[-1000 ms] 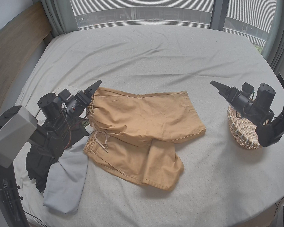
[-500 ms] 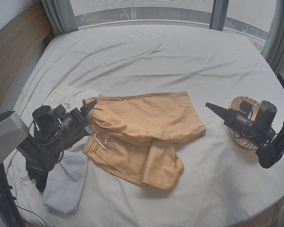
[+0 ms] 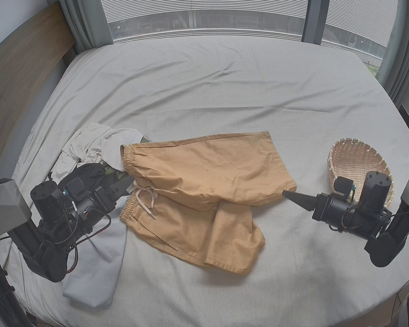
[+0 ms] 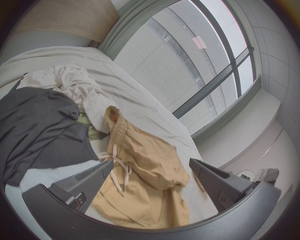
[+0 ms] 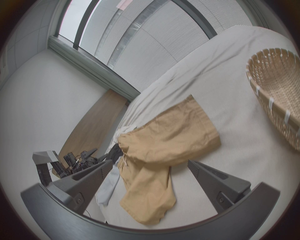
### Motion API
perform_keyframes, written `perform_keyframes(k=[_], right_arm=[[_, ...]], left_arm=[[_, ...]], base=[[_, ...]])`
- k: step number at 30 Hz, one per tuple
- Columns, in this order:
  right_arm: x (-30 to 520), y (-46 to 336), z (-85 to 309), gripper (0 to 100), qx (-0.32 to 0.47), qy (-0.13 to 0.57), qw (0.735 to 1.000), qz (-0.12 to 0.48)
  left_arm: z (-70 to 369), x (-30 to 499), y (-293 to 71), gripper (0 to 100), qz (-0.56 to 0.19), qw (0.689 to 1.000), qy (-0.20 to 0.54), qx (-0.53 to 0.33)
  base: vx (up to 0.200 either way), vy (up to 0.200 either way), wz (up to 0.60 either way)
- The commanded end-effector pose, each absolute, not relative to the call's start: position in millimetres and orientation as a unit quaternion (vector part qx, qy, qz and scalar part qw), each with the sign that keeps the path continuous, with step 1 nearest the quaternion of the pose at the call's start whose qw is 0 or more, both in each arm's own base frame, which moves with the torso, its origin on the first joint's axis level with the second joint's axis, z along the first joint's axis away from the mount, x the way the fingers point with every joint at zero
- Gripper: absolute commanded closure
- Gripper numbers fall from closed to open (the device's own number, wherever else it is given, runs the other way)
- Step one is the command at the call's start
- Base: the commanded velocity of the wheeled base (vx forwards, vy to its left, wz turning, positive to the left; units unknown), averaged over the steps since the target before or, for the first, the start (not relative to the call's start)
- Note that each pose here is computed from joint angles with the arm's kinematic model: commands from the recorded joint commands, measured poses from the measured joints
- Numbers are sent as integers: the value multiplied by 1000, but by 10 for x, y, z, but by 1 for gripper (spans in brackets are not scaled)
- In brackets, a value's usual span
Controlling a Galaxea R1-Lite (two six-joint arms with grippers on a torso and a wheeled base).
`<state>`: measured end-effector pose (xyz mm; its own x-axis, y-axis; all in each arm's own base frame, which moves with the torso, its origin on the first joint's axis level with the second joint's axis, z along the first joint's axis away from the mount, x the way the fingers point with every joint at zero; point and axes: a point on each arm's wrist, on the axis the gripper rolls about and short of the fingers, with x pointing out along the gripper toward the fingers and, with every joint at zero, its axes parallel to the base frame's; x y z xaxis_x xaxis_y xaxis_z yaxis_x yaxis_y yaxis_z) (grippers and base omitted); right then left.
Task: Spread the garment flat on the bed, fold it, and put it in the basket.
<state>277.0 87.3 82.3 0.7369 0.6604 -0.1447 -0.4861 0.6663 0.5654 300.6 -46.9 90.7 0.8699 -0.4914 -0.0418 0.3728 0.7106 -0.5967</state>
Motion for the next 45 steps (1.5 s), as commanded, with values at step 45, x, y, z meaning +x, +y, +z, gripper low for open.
perform_keyframes(k=[45], right_arm=[[2703, 1139, 241, 0, 246, 246, 887, 302]], left_arm=[[144, 3271, -347, 0, -163, 924, 180, -294]], base=[[0, 0, 0]])
